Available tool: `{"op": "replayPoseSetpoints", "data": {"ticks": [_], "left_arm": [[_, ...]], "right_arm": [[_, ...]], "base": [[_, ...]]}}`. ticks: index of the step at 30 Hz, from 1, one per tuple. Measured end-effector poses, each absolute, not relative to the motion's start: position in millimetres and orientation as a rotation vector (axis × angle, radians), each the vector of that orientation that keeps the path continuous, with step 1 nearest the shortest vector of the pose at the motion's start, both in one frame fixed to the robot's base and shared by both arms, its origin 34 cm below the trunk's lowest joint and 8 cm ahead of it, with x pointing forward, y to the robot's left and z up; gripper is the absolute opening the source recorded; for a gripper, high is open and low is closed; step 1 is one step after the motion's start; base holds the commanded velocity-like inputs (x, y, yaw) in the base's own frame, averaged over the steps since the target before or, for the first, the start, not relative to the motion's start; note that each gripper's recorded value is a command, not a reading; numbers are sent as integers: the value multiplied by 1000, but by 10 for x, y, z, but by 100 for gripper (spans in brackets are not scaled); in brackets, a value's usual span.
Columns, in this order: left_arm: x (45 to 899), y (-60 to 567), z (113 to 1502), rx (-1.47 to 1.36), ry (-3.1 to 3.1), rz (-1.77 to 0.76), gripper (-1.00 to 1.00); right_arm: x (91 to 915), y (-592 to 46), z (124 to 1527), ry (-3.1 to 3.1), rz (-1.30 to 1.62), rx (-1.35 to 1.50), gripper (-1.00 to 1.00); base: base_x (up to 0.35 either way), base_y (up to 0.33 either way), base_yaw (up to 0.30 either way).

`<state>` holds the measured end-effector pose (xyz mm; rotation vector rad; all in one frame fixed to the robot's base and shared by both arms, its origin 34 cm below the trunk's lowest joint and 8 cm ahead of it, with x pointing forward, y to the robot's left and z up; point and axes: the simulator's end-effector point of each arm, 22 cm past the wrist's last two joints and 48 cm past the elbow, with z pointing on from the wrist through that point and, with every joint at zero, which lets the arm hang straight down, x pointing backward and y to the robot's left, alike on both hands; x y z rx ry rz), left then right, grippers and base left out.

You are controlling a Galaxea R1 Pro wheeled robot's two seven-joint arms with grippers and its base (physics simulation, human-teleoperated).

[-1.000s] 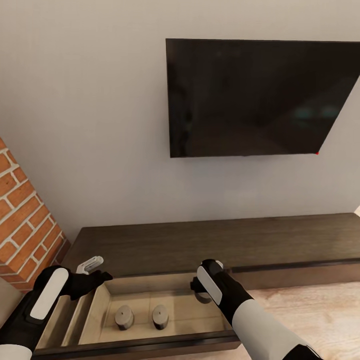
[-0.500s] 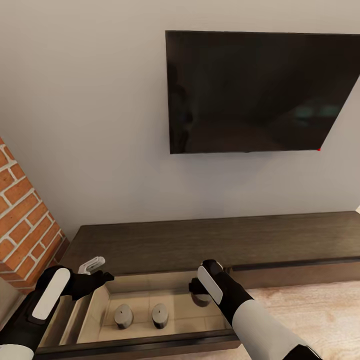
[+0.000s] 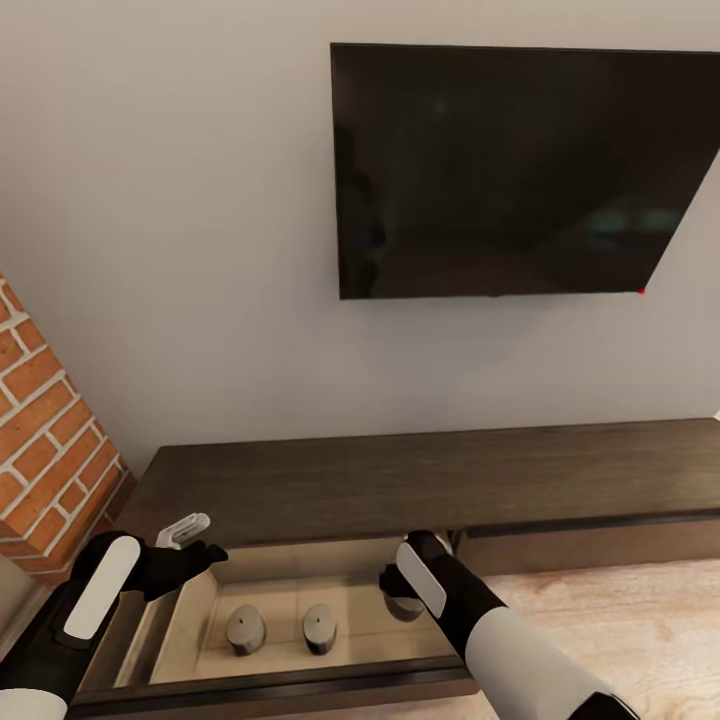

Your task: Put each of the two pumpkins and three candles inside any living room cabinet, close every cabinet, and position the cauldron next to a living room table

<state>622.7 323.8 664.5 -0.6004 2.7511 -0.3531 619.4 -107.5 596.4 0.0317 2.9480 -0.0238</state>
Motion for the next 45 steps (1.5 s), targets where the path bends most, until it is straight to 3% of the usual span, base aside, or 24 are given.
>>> {"op": "replayPoseSetpoints", "data": {"ticks": [30, 45], "left_arm": [[6197, 3204, 6127, -612, 2743, -391, 100], [6179, 3180, 5943, -615, 2741, -406, 100]], "right_arm": [[6196, -1134, 5356, 2897, -47, 92, -100], [6173, -1128, 5170, 2899, -44, 88, -100]], "base": [[0, 0, 1], [0, 0, 181]]}}
